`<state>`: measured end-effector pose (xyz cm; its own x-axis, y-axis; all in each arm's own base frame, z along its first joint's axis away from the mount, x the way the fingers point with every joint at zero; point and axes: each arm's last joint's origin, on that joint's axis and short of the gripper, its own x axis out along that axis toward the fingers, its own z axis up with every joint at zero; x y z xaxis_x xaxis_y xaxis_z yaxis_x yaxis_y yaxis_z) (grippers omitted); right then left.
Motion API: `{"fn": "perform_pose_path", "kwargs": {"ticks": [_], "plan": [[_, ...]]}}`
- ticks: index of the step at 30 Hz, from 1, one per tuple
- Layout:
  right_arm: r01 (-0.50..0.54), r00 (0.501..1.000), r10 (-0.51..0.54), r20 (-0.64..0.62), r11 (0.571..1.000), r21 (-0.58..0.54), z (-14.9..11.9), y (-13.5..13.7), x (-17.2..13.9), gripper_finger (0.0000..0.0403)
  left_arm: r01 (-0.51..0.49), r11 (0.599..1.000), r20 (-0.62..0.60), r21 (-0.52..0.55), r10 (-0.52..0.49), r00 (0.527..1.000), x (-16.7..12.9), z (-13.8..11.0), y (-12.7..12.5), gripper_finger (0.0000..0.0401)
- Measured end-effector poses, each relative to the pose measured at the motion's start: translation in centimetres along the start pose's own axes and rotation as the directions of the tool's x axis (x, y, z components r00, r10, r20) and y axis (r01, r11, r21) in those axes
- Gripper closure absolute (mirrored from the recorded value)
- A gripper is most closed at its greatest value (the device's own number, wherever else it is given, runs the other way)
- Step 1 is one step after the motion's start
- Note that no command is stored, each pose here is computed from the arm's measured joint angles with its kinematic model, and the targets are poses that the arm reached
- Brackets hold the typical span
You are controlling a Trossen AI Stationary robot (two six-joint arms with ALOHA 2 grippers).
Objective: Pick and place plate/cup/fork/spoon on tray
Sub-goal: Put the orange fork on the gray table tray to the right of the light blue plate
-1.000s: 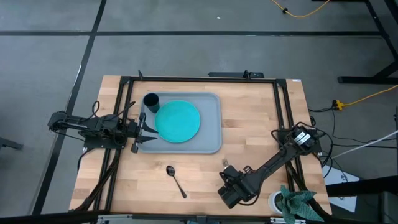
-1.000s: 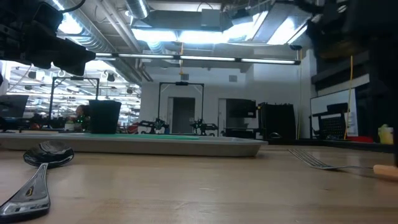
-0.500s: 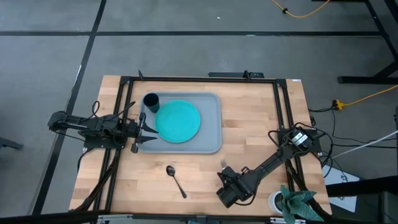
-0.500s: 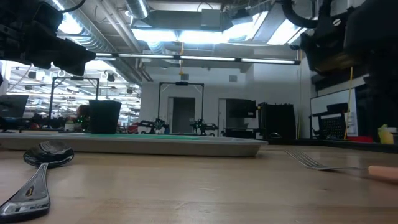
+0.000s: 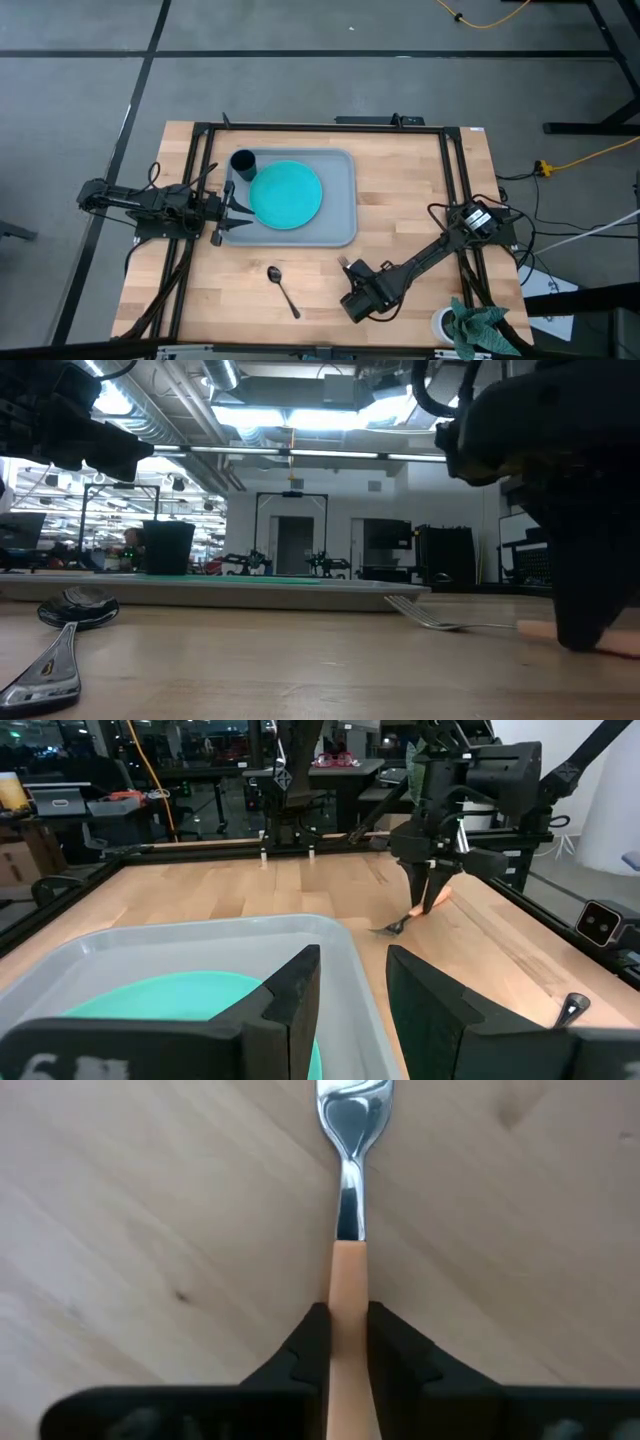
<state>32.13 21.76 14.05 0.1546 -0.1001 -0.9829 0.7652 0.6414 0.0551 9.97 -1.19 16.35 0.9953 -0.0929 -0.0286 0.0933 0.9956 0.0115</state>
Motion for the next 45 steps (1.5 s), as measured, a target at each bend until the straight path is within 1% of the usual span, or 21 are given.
{"fn": "perform_pose_path", "kwargs": {"ticks": [3,6,9,12,16,22,27,29,33,35,40,45], "plan": [[-0.022,0.999,0.022,0.029,1.000,-0.009,0.6,0.4,-1.4,0.0357,0.000,1.000,-0.001,0.000,0.000,1.000,0.0,0.0,0.0,0.0291],[-0.069,0.991,0.068,0.114,0.998,0.005,1.5,0.7,-3.9,0.0357,0.000,1.000,0.000,0.000,0.000,1.000,0.0,0.0,0.0,0.0291],[-0.051,0.981,0.046,0.188,0.998,0.022,2.6,0.4,-5.3,0.0357,0.000,1.000,0.000,0.000,0.000,1.000,0.0,0.0,0.0,0.0291],[-0.045,0.969,0.025,0.247,0.996,0.074,4.8,-0.2,-6.0,0.0357,0.000,1.000,-0.001,0.000,0.000,1.000,0.0,0.0,0.0,0.0291],[-0.010,0.943,-0.049,0.330,0.984,0.177,8.8,-1.3,-5.4,0.0357,0.000,1.000,0.000,0.000,0.000,1.000,0.0,0.0,0.0,0.0291],[0.027,0.934,-0.145,0.328,0.940,0.341,14.9,-4.0,-4.4,0.0357,0.000,1.000,0.000,0.000,0.000,1.000,0.0,0.0,0.0,0.0291],[0.002,0.949,-0.146,0.280,0.891,0.455,19.1,-5.9,-3.3,0.0357,0.000,1.000,0.000,0.000,0.000,1.000,0.0,0.0,0.0,0.0291],[-0.018,0.959,-0.122,0.254,0.872,0.490,20.3,-6.5,-2.4,0.0357,0.000,1.000,0.000,0.000,0.000,1.000,0.0,0.0,0.0,0.0291],[-0.025,0.973,-0.101,0.205,0.845,0.534,21.5,-7.8,-0.6,0.0357,0.000,1.000,0.000,0.000,0.000,1.000,0.0,0.0,0.0,0.0291],[-0.010,0.978,-0.105,0.180,0.839,0.544,21.6,-8.4,-0.1,0.0357,0.000,1.000,0.000,0.000,0.000,1.000,0.0,0.0,0.0,0.0291],[0.007,0.978,-0.123,0.169,0.829,0.559,21.8,-9.2,0.7,0.0357,-0.001,1.000,0.000,0.000,0.001,1.000,0.0,0.0,0.0,0.0291],[0.005,0.987,-0.098,0.131,0.816,0.578,21.8,-10.3,2.2,0.0356,-0.003,1.000,0.000,0.000,0.003,1.000,0.0,0.0,0.0,0.0291]]}}
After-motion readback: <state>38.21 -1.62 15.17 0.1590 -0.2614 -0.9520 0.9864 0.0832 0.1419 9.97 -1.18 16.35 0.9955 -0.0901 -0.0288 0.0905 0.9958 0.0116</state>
